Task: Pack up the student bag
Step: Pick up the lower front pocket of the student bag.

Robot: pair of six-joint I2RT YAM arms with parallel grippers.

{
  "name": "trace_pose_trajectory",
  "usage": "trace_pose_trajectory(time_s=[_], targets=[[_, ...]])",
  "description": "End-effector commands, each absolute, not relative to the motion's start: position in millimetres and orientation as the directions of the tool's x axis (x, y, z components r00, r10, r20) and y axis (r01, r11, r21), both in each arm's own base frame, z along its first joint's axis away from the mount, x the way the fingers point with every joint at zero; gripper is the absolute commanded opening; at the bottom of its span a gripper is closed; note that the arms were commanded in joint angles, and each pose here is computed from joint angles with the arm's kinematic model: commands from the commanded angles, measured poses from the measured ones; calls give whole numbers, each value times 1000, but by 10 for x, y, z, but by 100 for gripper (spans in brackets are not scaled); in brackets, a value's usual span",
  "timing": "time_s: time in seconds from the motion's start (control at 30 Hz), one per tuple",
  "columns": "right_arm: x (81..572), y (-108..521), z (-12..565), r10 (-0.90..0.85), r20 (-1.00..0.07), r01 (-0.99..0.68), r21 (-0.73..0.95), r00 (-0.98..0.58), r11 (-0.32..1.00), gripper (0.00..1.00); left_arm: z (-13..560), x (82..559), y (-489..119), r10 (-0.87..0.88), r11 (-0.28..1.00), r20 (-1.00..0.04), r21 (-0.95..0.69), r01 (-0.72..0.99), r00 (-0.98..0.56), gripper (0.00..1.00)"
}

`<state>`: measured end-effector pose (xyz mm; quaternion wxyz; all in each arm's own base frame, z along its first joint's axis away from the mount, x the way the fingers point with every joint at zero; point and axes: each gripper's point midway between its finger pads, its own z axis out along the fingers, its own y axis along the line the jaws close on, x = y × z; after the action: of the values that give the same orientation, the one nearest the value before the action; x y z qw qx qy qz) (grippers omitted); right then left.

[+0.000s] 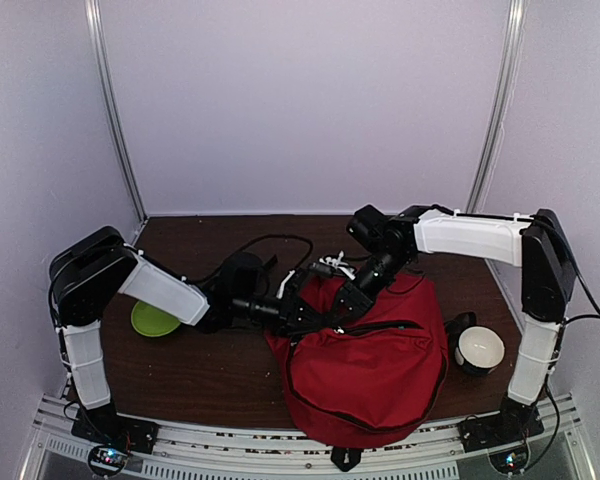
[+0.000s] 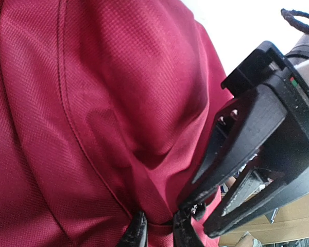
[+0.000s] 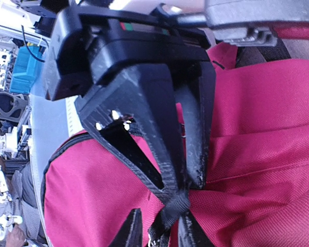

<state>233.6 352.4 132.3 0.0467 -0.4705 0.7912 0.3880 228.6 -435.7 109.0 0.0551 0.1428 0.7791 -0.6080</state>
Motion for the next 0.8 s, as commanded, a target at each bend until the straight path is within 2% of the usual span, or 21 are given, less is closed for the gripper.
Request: trace_pose_trajectory(time_s=[0.0,0.13,0.2,0.37,0.47,0.57,0.67,0.77], targets=[[2321,3604,1371,-696,-457,-765,610,-553,207,22,1227,2250,-4356,155,171,-299,-930,324,-941,21],[2316,3600,1431,-692,-473,-772,605,-545,195,10,1225,2238,-4332,155,182,-302,-927,328,-941,21],[2322,3585,1543,-680,-499,-784,593,-537,184,3,1221,2224,-4308,160,190,-317,-919,344,-935,28],[2413,3495,1902,-600,-580,-801,571,-550,182,0,1274,2184,-4171,173,238,-443,-848,473,-880,40],[2416,3443,2018,-565,-600,-796,576,-567,187,0,1305,2215,-4062,232,330,-593,-697,636,-771,41],[2405,3433,2026,-545,-593,-778,597,-592,195,0,1446,2251,-3978,321,403,-762,-427,809,-562,41],[2411,3451,1989,-532,-579,-756,624,-618,199,0,1477,2329,-3893,398,452,-833,-188,872,-385,39],[2432,3464,1997,-513,-573,-736,649,-639,191,0,1588,2322,-3901,385,410,-894,-58,910,-231,39]])
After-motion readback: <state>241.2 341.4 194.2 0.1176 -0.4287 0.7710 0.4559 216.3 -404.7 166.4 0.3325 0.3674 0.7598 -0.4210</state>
